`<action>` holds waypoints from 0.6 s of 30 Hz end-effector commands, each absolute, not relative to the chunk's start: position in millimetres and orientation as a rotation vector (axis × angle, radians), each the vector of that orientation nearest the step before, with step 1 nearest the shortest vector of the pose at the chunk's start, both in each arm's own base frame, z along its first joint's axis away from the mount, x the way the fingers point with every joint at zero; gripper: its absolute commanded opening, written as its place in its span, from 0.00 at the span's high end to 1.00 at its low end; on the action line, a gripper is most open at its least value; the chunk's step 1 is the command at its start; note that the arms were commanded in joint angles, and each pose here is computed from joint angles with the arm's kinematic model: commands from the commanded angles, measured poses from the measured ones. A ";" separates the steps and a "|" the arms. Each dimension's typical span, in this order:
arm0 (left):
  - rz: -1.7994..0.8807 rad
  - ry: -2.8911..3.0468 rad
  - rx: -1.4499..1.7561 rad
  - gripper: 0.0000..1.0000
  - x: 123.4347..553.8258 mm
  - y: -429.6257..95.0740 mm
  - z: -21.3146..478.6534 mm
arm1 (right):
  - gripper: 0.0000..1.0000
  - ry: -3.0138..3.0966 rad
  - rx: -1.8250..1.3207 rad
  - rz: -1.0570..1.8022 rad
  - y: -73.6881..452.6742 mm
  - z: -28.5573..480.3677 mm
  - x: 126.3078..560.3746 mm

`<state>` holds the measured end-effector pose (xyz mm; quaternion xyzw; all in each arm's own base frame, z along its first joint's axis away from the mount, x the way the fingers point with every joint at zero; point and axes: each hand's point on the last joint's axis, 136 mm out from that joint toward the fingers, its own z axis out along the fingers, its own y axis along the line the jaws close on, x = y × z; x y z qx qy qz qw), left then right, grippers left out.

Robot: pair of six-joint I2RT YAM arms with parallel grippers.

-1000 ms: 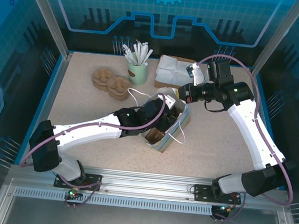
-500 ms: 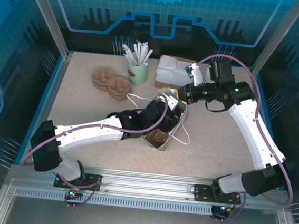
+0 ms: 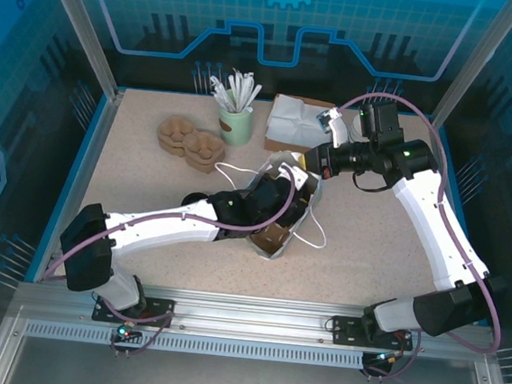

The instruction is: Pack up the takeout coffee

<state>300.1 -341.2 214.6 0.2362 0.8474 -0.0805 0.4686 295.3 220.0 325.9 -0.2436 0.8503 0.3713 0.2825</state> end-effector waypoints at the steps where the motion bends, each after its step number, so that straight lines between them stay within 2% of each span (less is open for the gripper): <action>1: -0.183 2.049 0.560 0.26 305.4 -346.9 221.8 | 1.00 2.227 -0.690 1.023 222.2 339.6 296.8; 18: -0.126 2.065 0.551 0.25 313.6 -347.5 210.7 | 1.00 2.228 -0.700 1.047 223.2 340.5 296.6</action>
